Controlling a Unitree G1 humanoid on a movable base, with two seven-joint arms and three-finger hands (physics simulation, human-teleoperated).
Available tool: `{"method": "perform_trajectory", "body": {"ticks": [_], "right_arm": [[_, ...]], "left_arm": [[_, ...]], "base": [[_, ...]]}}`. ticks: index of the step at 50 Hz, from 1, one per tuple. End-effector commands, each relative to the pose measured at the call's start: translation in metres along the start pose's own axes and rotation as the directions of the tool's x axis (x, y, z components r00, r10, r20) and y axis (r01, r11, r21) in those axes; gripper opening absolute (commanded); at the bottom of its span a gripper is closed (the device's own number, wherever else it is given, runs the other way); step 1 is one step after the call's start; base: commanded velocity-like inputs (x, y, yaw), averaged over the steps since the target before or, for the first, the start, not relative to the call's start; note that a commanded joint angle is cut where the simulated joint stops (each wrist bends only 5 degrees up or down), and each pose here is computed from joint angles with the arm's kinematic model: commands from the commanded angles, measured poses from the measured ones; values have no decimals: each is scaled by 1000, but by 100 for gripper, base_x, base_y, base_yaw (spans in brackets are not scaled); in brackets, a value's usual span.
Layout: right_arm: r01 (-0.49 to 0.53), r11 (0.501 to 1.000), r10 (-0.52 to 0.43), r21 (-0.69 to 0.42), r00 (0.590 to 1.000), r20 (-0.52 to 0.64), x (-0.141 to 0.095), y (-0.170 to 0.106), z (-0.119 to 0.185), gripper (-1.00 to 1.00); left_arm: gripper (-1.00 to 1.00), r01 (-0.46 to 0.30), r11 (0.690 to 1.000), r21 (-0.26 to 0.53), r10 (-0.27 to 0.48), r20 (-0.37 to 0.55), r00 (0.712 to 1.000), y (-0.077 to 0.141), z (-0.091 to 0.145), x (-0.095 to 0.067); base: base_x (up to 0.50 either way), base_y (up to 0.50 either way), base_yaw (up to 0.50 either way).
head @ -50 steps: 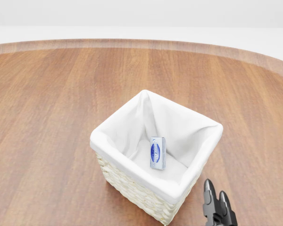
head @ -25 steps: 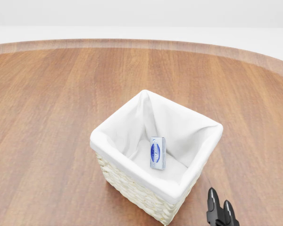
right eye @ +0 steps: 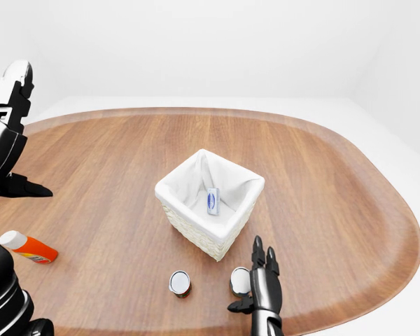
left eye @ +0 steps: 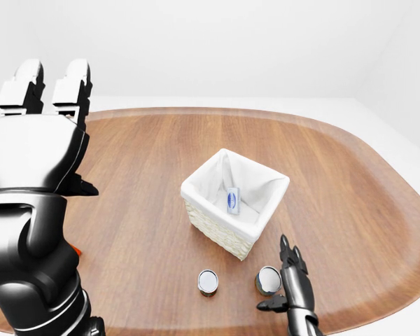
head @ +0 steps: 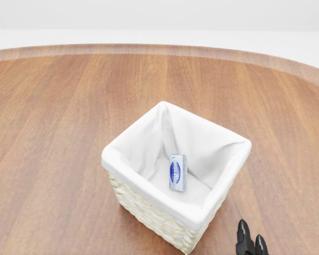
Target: Pick up the alphabet soup and the cream cheese box, and put them in the basket.
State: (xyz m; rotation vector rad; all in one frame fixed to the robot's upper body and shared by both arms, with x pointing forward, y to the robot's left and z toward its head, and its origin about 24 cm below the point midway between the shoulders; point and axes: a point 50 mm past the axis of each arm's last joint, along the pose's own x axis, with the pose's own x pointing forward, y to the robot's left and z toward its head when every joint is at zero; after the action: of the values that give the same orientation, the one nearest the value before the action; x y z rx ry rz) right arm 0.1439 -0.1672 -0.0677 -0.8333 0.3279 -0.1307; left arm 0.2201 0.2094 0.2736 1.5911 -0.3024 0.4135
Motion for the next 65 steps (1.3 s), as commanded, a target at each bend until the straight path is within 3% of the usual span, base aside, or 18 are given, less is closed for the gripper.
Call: {"method": "perform_trajectory", "body": {"ticks": [1, 25, 33, 35, 36, 45, 65], "right_arm": [[-10, 1000, 9, -27, 999, -49, 5, 9, -11, 100], [-28, 999, 28, -21, 1000, -5, 11, 16, 3, 100], [-53, 997, 50, -55, 997, -62, 20, 25, -9, 100], [-66, 995, 61, -69, 995, -77, 20, 27, -13, -12], [-67, 995, 61, -70, 995, -80, 19, 27, -14, -100], [-82, 993, 72, -83, 991, -115, 19, 28, -22, -100], [74, 996, -66, 44, 986, -152, 34, 1, -18, -100]], "left_arm": [[100, -6, 1000, 4, 6, -1, 1000, 1, 0, 0], [100, 3, 1000, 5, -3, -6, 1000, -1, 0, -1], [100, 14, 1000, 0, -14, -7, 1000, -3, 0, 0], [100, 17, 1000, -2, -17, -7, 1000, -4, -1, 0], [100, 18, 1000, -3, -18, -6, 1000, -4, 0, 0], [100, 22, 1000, -11, -22, -3, 1000, -5, -1, -1], [100, 13, 1000, -8, -13, 0, 1000, -3, 0, -1]], "base": [[0, 0, 0], [0, 0, 0], [0, 0, 0], [0, 0, 0], [0, 0, 0], [0, 0, 0], [0, 0, 0]]}}
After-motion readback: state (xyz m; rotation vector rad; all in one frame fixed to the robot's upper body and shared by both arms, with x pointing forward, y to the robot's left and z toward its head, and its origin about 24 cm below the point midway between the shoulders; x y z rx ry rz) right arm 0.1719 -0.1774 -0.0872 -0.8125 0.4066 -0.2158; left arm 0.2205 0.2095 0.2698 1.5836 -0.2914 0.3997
